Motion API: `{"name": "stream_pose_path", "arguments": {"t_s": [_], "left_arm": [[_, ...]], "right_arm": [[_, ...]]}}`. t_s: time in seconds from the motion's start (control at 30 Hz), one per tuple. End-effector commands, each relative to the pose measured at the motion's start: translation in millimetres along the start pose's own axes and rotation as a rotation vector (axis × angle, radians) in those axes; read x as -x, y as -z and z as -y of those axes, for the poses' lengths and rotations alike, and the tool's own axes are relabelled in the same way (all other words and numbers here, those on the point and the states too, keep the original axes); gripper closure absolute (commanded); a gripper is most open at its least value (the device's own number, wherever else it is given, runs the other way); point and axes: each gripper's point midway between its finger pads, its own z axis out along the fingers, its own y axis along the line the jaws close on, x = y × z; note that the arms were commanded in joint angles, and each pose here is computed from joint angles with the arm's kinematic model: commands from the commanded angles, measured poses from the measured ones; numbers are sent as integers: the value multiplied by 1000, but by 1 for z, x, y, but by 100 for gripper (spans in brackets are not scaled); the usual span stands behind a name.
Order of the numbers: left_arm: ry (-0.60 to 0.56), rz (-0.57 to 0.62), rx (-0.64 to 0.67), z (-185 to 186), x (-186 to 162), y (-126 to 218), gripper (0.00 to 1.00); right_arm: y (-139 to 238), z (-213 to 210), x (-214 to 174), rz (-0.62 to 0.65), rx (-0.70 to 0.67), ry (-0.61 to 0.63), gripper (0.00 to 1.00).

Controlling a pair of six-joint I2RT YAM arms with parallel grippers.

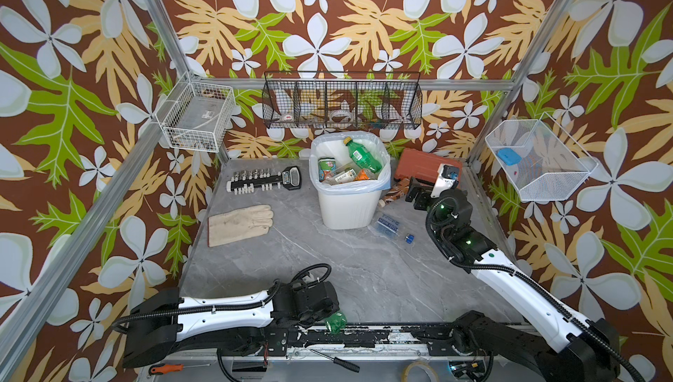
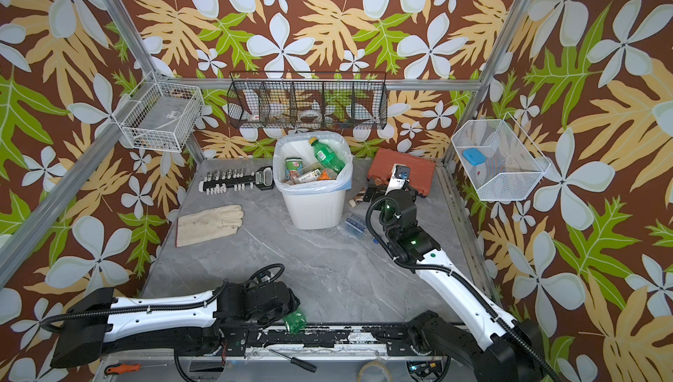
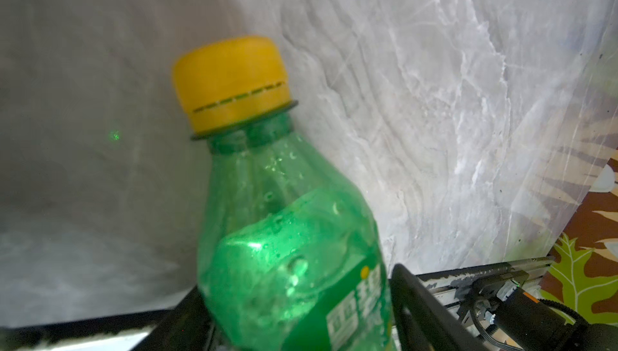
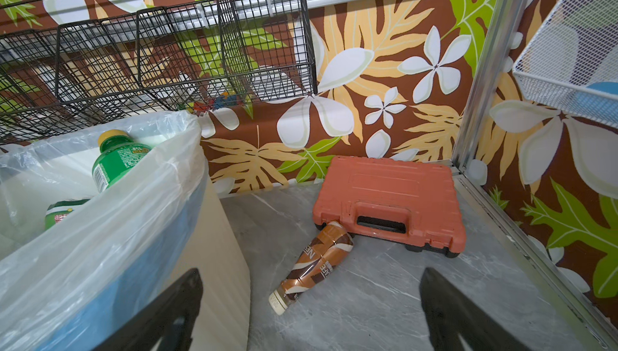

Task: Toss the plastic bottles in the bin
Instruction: 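Lift the second green bottle and carry it over the bin with the left gripper, then open the left gripper to drop the green bottle into the bin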

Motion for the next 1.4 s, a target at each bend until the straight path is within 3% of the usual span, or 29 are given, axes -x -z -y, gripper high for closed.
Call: {"name": "stream_pose_path", "arguments": {"t_s": [0.0,0.13,0.33,0.53,0.63,0.77,1.07,1.37], "left_arm": [[-27,-15,-28,8,-1,-3,29],[-32,7,-34,11,6,-1,38],[-28,99,-71,21,30,15,42],[-83,332,-148,57,102,66,42],[-150,463,-192,83,148,101,42],[-283,621,-135,109,196,147,41],[-511,814,-93,157,238,241,40],[-658,886,-102,239,282,264,39]], "right_arm": [[0,1,3,8,-2,1,1],[-3,0,1,2,-1,4,0],[-5,-1,0,-1,-1,1,0],[-4,0,4,8,-8,1,0],[-4,1,5,12,-14,0,1],[-3,4,6,10,-28,3,0],[0,12,0,-5,-63,-5,0],[4,15,2,-12,-74,-1,1]]}}
